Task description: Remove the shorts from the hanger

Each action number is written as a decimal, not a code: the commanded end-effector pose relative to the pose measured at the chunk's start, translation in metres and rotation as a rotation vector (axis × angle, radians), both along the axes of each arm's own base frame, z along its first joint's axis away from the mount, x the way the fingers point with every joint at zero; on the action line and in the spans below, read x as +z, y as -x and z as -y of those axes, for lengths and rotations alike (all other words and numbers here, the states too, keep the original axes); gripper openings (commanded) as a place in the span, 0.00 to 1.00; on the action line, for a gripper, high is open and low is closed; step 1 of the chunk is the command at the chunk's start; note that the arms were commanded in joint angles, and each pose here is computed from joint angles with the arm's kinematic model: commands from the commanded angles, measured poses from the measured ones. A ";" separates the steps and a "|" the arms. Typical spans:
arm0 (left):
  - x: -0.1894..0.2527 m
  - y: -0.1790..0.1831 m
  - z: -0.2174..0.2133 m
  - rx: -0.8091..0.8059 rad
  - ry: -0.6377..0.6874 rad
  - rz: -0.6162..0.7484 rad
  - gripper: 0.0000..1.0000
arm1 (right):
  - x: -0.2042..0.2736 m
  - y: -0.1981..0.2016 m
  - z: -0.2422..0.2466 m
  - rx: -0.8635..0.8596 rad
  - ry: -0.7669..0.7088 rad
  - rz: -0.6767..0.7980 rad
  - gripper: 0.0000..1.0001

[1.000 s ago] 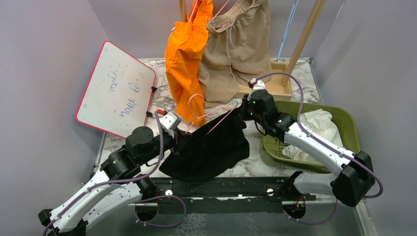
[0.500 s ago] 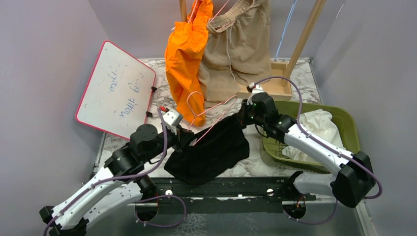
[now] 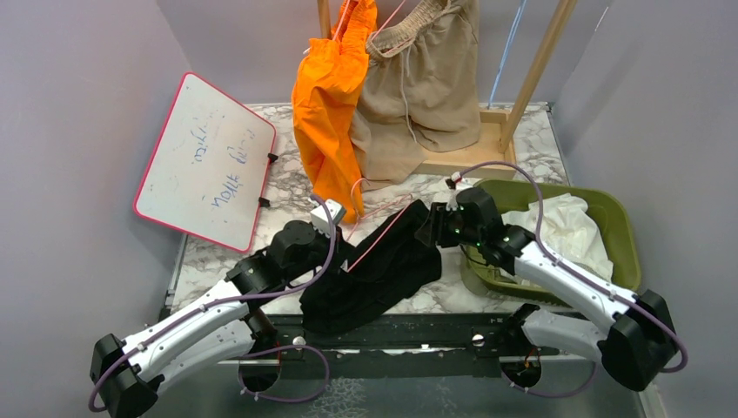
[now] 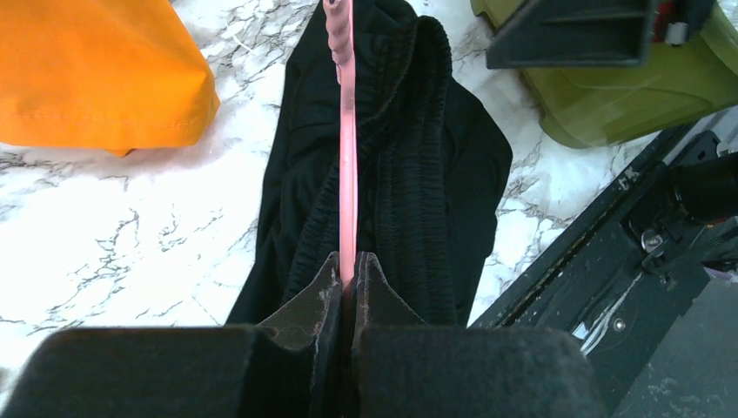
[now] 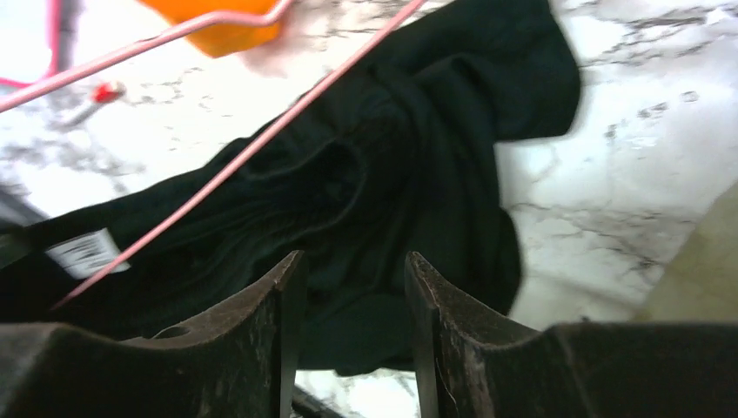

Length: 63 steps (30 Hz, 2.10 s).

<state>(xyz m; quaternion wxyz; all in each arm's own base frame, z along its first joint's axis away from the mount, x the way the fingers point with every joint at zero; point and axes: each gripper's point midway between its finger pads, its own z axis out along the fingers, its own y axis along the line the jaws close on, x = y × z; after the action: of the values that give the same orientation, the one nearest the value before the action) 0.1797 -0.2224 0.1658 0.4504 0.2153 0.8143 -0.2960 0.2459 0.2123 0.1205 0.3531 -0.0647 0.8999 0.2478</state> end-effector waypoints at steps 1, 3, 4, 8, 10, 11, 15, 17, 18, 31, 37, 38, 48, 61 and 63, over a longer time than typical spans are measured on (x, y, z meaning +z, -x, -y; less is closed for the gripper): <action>0.019 -0.002 0.015 -0.014 0.127 0.029 0.00 | 0.040 0.025 -0.033 0.115 -0.293 0.007 0.48; 0.015 0.001 0.019 -0.033 0.142 0.015 0.00 | 0.059 0.044 -0.056 0.212 -0.496 -0.011 0.49; 0.014 0.002 0.021 -0.039 0.150 0.009 0.00 | 0.068 0.050 -0.064 0.243 -0.584 -0.005 0.49; 0.011 0.006 0.027 -0.069 0.178 -0.006 0.00 | 0.086 0.060 -0.097 0.263 -0.710 0.037 0.49; 0.011 0.007 0.029 -0.077 0.186 -0.010 0.00 | 0.092 0.064 -0.116 0.275 -0.714 0.072 0.50; 0.011 0.007 0.029 -0.079 0.189 -0.009 0.00 | 0.093 0.063 -0.121 0.261 -0.726 0.076 0.50; 0.011 0.009 0.028 -0.078 0.194 -0.011 0.00 | 0.099 0.048 -0.125 0.173 -0.789 0.137 0.50; 0.011 0.010 0.027 -0.080 0.195 -0.013 0.00 | 0.108 0.043 -0.128 0.170 -0.805 0.166 0.49; 0.011 0.010 0.027 -0.080 0.194 -0.015 0.00 | 0.112 0.042 -0.131 0.178 -0.817 0.177 0.48; 0.015 0.009 0.027 -0.070 0.205 -0.008 0.00 | 0.084 0.027 -0.164 0.188 -0.787 0.097 0.33; 0.012 0.006 0.019 -0.032 0.181 -0.004 0.00 | 0.094 0.020 -0.164 0.196 -0.756 0.169 0.06; 0.011 0.004 0.017 -0.017 0.176 0.000 0.04 | 0.095 0.017 -0.163 0.190 -0.735 0.186 0.02; 0.008 -0.019 -0.006 0.179 0.094 -0.021 0.64 | 0.109 -0.042 -0.120 -0.057 -0.394 0.404 0.01; -0.001 -0.006 -0.023 0.214 0.131 -0.042 0.81 | 0.137 -0.028 -0.110 0.037 -0.414 0.339 0.01; -0.004 -0.004 -0.023 0.204 0.132 -0.041 0.82 | 0.143 -0.025 -0.111 0.068 -0.437 0.331 0.01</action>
<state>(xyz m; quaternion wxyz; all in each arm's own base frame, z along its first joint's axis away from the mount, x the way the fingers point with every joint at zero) 0.1850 -0.2063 0.1722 0.4757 0.1047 0.8147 -0.3148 0.2827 0.3207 0.2388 0.5105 -0.0375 0.7633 0.3940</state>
